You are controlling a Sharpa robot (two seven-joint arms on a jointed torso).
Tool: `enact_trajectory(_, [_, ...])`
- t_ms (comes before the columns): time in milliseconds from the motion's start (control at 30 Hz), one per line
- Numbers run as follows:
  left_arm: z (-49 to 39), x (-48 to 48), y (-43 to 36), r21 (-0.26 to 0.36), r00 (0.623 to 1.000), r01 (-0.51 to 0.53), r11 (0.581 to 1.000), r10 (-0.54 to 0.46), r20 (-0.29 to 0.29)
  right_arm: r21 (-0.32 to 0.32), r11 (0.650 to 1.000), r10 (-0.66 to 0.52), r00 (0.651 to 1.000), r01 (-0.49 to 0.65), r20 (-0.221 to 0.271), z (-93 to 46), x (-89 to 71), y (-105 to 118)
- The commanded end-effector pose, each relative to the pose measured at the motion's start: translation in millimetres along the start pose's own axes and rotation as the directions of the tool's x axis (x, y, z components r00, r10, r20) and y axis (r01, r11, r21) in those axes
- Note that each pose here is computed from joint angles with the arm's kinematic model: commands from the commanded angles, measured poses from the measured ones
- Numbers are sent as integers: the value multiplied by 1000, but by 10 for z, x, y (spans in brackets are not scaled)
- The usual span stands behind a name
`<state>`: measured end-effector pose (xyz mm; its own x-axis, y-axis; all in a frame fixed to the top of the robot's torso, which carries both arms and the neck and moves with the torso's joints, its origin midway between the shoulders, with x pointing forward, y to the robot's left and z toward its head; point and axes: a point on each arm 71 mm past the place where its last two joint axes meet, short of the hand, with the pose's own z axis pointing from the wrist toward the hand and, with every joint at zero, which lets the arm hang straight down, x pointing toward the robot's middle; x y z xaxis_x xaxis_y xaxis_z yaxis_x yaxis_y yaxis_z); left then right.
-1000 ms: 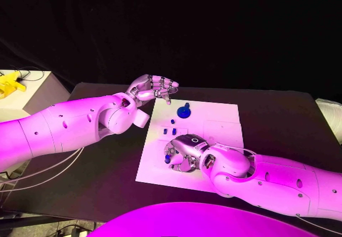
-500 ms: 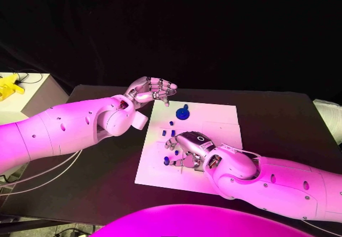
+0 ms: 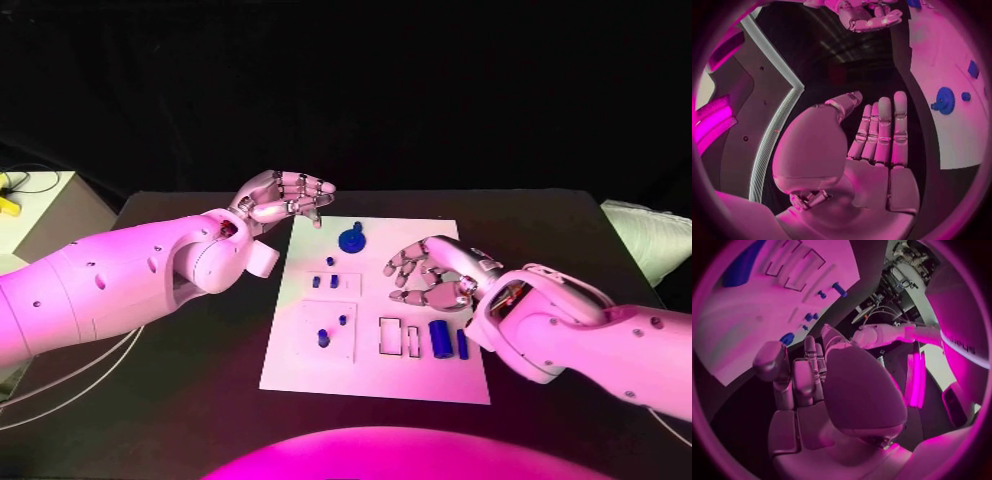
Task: Assemble the parts on the task board
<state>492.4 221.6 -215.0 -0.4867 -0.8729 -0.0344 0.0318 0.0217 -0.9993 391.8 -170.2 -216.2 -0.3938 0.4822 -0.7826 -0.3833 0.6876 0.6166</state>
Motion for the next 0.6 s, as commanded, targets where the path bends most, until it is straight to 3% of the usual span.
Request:
enact_trajectory(33, [-1, 16, 5, 6, 1000, 18, 1000, -18, -15, 73, 977, 207, 976, -202, -72, -111, -72, -116])
enact_trajectory(267, [-13, 16, 27, 1, 1000, 20, 1000, -20, -13, 251, 957, 162, 985, -143, -56, -399, -319, -475])
enact_trajectory(400, [-31, 21, 35, -2, 1000, 22, 1000, -22, -13, 347, 935, 103, 991, -69, -80, -537, -355, -590])
enact_trajectory(600, [-62, 37, 40, -5, 1000, 25, 1000, -25, -16, 423, 906, 42, 994, 4, -99, -654, -312, -653])
